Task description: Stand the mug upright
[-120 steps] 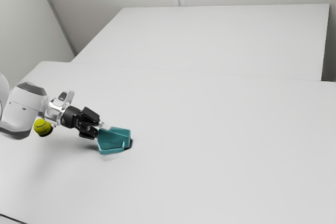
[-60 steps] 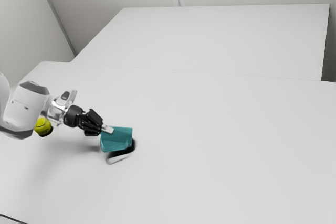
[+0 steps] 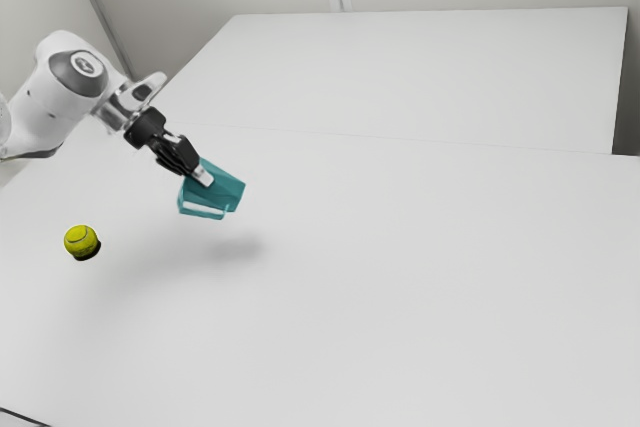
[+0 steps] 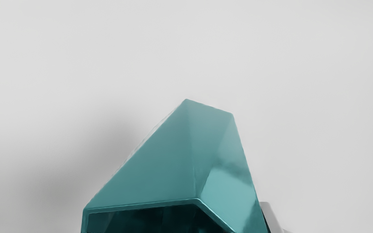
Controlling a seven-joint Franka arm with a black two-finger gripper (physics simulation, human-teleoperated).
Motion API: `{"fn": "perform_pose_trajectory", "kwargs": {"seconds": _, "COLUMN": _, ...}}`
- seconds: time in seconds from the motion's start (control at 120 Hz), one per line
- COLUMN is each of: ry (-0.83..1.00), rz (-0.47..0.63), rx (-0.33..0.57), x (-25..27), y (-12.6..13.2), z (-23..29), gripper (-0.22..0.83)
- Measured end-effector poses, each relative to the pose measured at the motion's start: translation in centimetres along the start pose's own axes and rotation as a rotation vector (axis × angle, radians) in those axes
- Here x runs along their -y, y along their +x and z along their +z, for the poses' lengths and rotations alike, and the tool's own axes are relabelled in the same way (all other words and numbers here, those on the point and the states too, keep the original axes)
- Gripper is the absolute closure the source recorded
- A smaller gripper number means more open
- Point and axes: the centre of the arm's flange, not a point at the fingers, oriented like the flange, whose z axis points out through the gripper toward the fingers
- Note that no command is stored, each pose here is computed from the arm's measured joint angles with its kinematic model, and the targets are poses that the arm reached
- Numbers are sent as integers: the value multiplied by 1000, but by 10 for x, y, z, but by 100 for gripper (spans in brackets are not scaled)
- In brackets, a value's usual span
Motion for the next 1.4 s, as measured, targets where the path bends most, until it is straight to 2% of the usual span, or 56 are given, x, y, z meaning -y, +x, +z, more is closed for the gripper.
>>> {"fn": "perform_pose_trajectory", "kwargs": {"seconds": 0.158, "ry": 343, "rz": 65, "rx": 118, "x": 26, "y": 27, "z": 22, "gripper": 74}}
{"fn": "perform_pose_trajectory", "kwargs": {"seconds": 0.258, "ry": 521, "rz": 100, "rx": 143, "x": 44, "y": 43, "z": 28, "gripper": 75}}
{"fn": "perform_pose_trajectory", "kwargs": {"seconds": 0.358, "ry": 610, "rz": 100, "rx": 151, "x": 53, "y": 51, "z": 33, "gripper": 75}}
{"fn": "perform_pose_trajectory", "kwargs": {"seconds": 0.467, "ry": 640, "rz": 61, "rx": 176, "x": 56, "y": 73, "z": 27, "gripper": 76}}
{"fn": "perform_pose_trajectory", "kwargs": {"seconds": 0.55, "ry": 607, "rz": -20, "rx": 220, "x": 57, "y": 84, "z": 15, "gripper": 77}}
{"fn": "perform_pose_trajectory", "kwargs": {"seconds": 0.7, "ry": 487, "rz": -196, "rx": 369, "x": 70, "y": 67, "z": 33, "gripper": 77}}
{"fn": "perform_pose_trajectory", "kwargs": {"seconds": 0.833, "ry": 452, "rz": -272, "rx": 431, "x": 75, "y": 60, "z": 53, "gripper": 78}}
{"fn": "perform_pose_trajectory", "kwargs": {"seconds": 1.033, "ry": 490, "rz": -308, "rx": 420, "x": 73, "y": 64, "z": 62, "gripper": 78}}
{"fn": "perform_pose_trajectory", "kwargs": {"seconds": 1.4, "ry": 597, "rz": -302, "rx": 291, "x": 76, "y": 82, "z": 64, "gripper": 78}}
